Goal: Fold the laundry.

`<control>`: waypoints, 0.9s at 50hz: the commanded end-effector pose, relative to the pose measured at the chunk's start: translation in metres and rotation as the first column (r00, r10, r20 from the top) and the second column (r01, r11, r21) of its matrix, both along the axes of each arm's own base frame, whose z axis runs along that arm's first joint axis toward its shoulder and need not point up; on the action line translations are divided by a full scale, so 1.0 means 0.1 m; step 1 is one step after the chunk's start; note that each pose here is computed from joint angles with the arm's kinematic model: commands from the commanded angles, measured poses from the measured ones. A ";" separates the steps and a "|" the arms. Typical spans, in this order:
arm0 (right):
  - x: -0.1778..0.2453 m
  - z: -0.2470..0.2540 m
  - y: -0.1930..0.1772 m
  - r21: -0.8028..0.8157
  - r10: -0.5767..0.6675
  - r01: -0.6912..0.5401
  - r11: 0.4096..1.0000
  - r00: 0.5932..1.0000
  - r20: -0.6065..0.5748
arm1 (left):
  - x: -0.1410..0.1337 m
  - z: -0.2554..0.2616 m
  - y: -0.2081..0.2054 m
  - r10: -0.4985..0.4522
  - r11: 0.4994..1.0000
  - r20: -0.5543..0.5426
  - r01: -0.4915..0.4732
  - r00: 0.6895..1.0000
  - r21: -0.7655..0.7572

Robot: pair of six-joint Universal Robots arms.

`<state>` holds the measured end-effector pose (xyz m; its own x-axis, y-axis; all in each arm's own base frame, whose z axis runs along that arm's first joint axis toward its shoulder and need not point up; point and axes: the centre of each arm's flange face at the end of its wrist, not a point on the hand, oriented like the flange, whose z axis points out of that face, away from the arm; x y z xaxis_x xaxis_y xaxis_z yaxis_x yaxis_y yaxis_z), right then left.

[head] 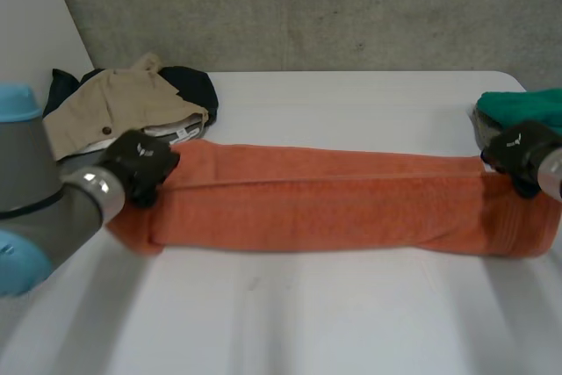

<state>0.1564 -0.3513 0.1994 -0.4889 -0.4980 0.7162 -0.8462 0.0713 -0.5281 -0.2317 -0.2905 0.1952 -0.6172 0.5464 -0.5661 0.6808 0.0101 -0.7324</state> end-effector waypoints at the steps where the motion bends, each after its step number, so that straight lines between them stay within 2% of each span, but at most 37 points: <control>1: 0.17 0.46 -0.68 -0.427 -0.030 0.050 0.903 0.998 0.052 | -0.31 0.44 -0.81 -0.036 0.933 -0.047 0.016 0.998 -0.360; 4: 0.22 0.87 -0.83 -0.604 -0.009 0.082 0.793 0.992 0.123 | -0.37 0.86 -1.02 -0.048 0.843 -0.106 -0.016 0.993 -0.538; 5: 0.26 1.16 -0.87 -0.711 0.030 0.105 0.695 0.984 0.174 | -0.40 1.13 -1.09 -0.066 0.766 -0.143 -0.042 0.988 -0.642; 8: 0.24 1.58 -0.84 -0.822 0.088 0.159 0.547 0.965 0.245 | -0.42 1.42 -1.14 -0.101 0.653 -0.200 -0.087 0.975 -0.752; 9: 0.24 1.79 -0.78 -0.861 0.125 0.188 0.473 0.953 0.277 | -0.42 1.60 -1.12 -0.134 0.588 -0.242 -0.120 0.961 -0.800; 10: 0.24 1.84 -0.75 -0.866 0.134 0.197 0.459 0.948 0.287 | -0.42 1.72 -1.09 -0.159 0.553 -0.266 -0.138 0.951 -0.822; 12: 0.22 1.88 -0.71 -0.860 0.142 0.211 0.465 0.941 0.308 | -0.37 1.85 -1.02 -0.183 0.535 -0.305 -0.165 0.935 -0.829; 15: 0.23 1.79 -0.69 -0.836 0.131 0.204 0.509 0.942 0.310 | -0.32 1.82 -0.96 -0.178 0.573 -0.327 -0.172 0.928 -0.801; 16: 0.23 1.68 -0.68 -0.810 0.120 0.199 0.551 0.942 0.314 | -0.30 1.74 -0.92 -0.170 0.605 -0.328 -0.164 0.929 -0.779; 18: 0.22 1.57 -0.67 -0.782 0.104 0.195 0.592 0.944 0.314 | -0.30 1.59 -0.88 -0.156 0.648 -0.323 -0.150 0.933 -0.747; 21: 0.22 1.25 -0.62 -0.697 0.069 0.178 0.694 0.948 0.311 | -0.30 1.18 -0.76 -0.121 0.746 -0.300 -0.112 0.946 -0.657; 23: 0.22 1.12 -0.59 -0.658 0.061 0.165 0.734 0.950 0.305 | -0.28 1.08 -0.69 -0.114 0.768 -0.293 -0.103 0.949 -0.632; 27: 0.24 0.67 -0.45 -0.517 0.045 0.114 0.849 0.958 0.285 | -0.23 0.70 -0.42 -0.084 0.847 -0.264 -0.070 0.961 -0.527; 30: 0.22 0.40 -0.34 -0.415 0.018 0.104 0.904 0.960 0.280 | -0.19 0.42 -0.23 -0.063 0.900 -0.237 -0.048 0.969 -0.433; 36: 0.17 0.04 -0.05 -0.212 -0.024 0.076 0.974 0.971 0.237 | -0.09 0.06 0.23 -0.032 0.973 -0.162 -0.006 0.986 -0.229; 40: -0.05 0.02 0.23 -0.073 -0.065 0.072 0.995 0.993 0.096 | 0.05 -0.07 0.64 -0.020 0.999 -0.053 0.018 0.998 -0.047; 41: -0.15 -0.01 0.37 0.005 -0.062 0.062 0.998 0.998 0.015 | 0.11 -0.08 0.82 -0.023 0.999 0.001 0.023 1.000 0.031; 45: -0.37 -0.06 0.70 0.194 0.002 0.029 0.981 0.987 -0.159 | 0.26 -0.07 1.19 -0.038 0.974 0.096 0.016 0.995 0.224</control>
<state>0.1504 -0.3283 0.1984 -0.5731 -0.4161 0.7060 -0.7974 0.0846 -0.5975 -0.2269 -0.2278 0.1899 -0.6395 0.5281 -0.5586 0.6397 -0.0374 -0.7677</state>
